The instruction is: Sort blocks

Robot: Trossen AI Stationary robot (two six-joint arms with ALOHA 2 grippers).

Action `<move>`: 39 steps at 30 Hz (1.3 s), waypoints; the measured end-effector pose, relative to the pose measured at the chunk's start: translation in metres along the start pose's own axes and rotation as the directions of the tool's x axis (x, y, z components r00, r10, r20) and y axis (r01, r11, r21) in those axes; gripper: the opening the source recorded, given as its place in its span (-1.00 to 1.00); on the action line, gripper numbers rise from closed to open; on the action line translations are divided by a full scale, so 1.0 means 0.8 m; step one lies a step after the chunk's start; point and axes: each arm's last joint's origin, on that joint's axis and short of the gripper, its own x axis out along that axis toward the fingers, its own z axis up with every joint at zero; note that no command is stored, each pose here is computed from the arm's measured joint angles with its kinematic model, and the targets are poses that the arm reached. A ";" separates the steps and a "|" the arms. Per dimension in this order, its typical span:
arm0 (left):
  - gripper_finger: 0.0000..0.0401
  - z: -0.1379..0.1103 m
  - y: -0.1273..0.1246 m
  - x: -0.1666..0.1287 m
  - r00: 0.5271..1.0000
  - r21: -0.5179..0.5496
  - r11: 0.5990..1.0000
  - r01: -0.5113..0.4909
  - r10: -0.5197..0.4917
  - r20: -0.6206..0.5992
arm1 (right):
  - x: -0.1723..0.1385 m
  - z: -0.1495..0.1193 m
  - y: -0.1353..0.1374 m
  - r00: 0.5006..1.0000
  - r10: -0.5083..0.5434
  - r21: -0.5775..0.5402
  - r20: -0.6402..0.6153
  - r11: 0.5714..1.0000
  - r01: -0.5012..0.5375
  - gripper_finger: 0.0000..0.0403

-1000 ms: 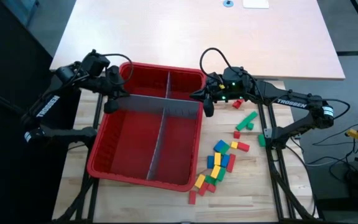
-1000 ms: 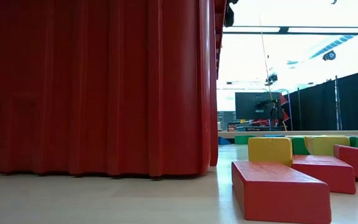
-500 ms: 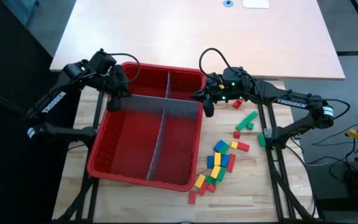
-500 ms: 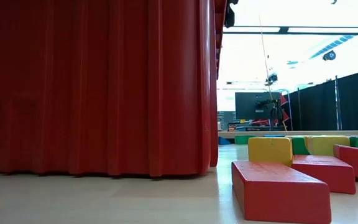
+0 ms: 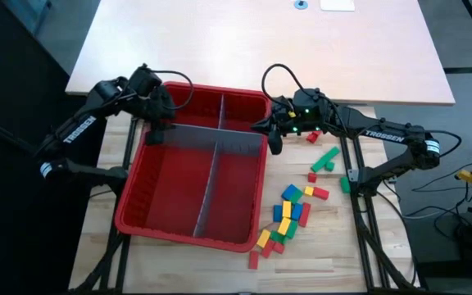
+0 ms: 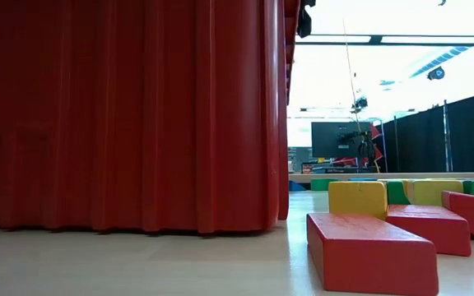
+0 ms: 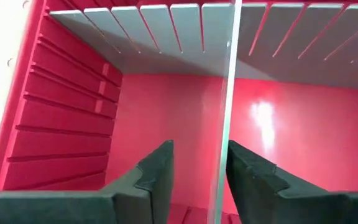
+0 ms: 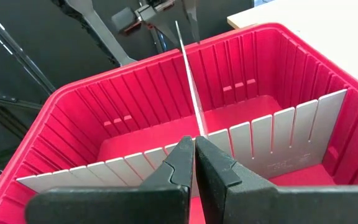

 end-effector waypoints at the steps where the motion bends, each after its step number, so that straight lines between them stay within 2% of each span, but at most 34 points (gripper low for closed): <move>1: -0.42 0.000 0.001 0.001 1.000 0.005 1.000 0.000 0.000 -0.004 | 0.000 0.000 0.000 1.000 0.000 0.000 0.000 1.000 0.000 -1.00; 3: -0.54 0.000 0.001 0.003 1.000 0.021 1.000 0.004 -0.004 -0.010 | 0.000 0.000 0.000 1.000 0.000 0.000 0.000 1.000 0.000 -1.00; 7: -0.90 0.001 0.002 0.006 1.000 0.050 0.999 0.019 -0.019 -0.016 | 0.000 0.000 0.000 1.000 0.000 0.000 0.000 1.000 0.000 -1.00; 9: -0.96 0.001 0.003 0.008 1.000 0.052 0.998 0.030 -0.029 -0.012 | 0.000 0.000 0.000 1.000 0.000 0.000 0.000 1.000 0.000 -1.00; 26: -1.00 0.009 0.008 0.015 0.995 0.090 0.994 0.069 -0.075 0.067 | 0.000 0.000 0.000 1.000 -0.001 0.016 0.000 1.000 0.001 -1.00; 32: -1.00 0.009 0.008 0.015 0.995 0.098 0.993 0.068 -0.074 0.068 | 0.003 -0.003 0.007 0.997 0.072 0.022 -0.023 0.997 -0.071 -1.00; 39: -1.00 0.009 0.008 0.015 0.995 0.106 0.992 0.066 -0.073 0.068 | 0.019 -0.014 0.013 0.993 0.089 0.025 -0.075 0.996 -0.088 -1.00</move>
